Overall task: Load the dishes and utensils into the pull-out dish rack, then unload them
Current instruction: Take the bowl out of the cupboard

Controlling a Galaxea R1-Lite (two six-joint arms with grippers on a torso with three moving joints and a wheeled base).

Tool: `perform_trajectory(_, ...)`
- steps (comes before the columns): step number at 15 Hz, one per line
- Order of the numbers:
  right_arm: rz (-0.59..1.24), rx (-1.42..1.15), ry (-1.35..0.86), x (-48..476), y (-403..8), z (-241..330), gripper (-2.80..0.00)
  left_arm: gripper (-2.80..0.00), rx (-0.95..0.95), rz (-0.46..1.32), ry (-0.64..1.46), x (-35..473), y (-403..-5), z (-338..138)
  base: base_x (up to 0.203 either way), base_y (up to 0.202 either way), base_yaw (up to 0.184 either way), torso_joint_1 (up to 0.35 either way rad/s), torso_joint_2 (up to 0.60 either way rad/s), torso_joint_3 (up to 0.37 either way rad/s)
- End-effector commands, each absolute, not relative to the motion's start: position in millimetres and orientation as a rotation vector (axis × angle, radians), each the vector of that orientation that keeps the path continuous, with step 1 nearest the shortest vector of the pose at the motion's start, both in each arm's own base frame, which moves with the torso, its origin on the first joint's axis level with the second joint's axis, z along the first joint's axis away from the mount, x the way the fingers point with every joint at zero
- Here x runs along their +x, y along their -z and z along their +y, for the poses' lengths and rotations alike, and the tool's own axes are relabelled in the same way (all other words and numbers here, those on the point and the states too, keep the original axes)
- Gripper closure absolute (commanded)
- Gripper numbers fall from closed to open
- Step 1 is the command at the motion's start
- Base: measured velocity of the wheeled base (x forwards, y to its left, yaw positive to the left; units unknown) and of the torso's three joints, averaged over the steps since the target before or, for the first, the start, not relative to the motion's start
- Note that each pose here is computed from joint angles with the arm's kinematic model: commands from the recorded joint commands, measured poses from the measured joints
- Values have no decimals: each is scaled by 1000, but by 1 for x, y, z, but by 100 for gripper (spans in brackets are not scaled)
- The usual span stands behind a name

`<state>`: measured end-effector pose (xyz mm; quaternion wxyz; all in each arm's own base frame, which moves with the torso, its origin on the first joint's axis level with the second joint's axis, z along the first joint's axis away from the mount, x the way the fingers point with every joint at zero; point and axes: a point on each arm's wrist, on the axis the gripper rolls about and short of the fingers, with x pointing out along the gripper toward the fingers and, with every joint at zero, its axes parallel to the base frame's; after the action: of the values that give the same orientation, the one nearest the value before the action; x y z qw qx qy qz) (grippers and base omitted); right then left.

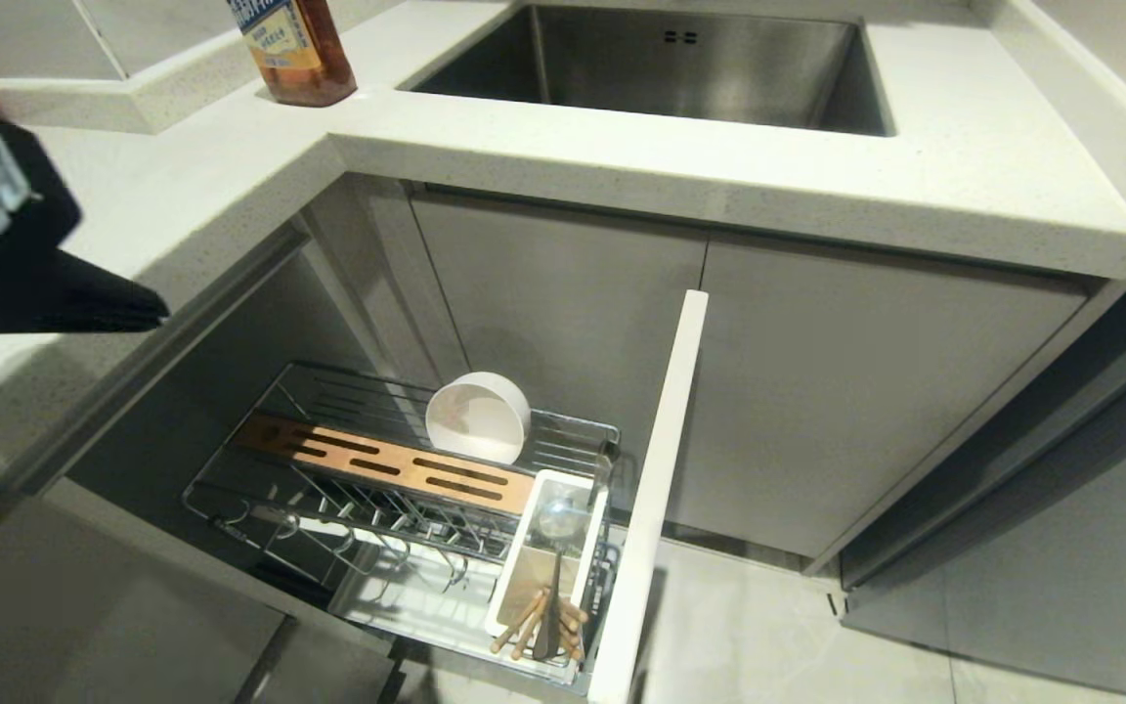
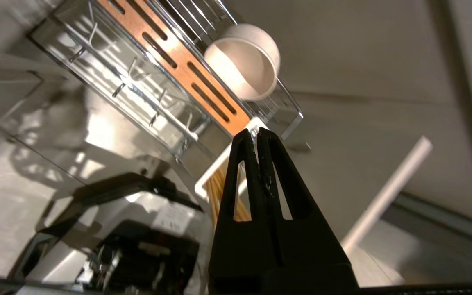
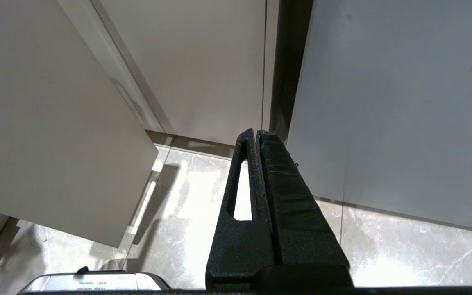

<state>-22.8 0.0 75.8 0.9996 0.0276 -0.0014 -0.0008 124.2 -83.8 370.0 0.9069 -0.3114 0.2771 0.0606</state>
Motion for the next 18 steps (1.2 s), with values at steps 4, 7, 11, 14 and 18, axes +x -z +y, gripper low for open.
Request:
perform_trajectory(4, -2, 55, 1, -23, -76, 0, 0, 0, -537, 643, -244, 176, -318, -146, 0, 0, 0, 0, 0, 0)
perform_trajectory(7, -3, 55, 1, -23, -76, 0, 0, 0, -505, 673, -260, 194, -293, -163, 0, 0, 0, 0, 0, 0)
perform_trajectory(11, -3, 55, 1, -23, -76, 0, 0, 0, -484, 721, -246, 217, -265, -188, 0, 0, 0, 0, 0, 0)
perform_trajectory(14, -3, 55, 1, -23, -76, 0, 0, -280, -500, 752, -207, 228, -258, -197, 0, 0, 0, 0, 0, 0)
perform_trajectory(18, -3, 55, 1, -23, -76, 0, 0, -280, -506, 747, -243, 252, -242, -200, 0, 0, 0, 0, 0, 0)
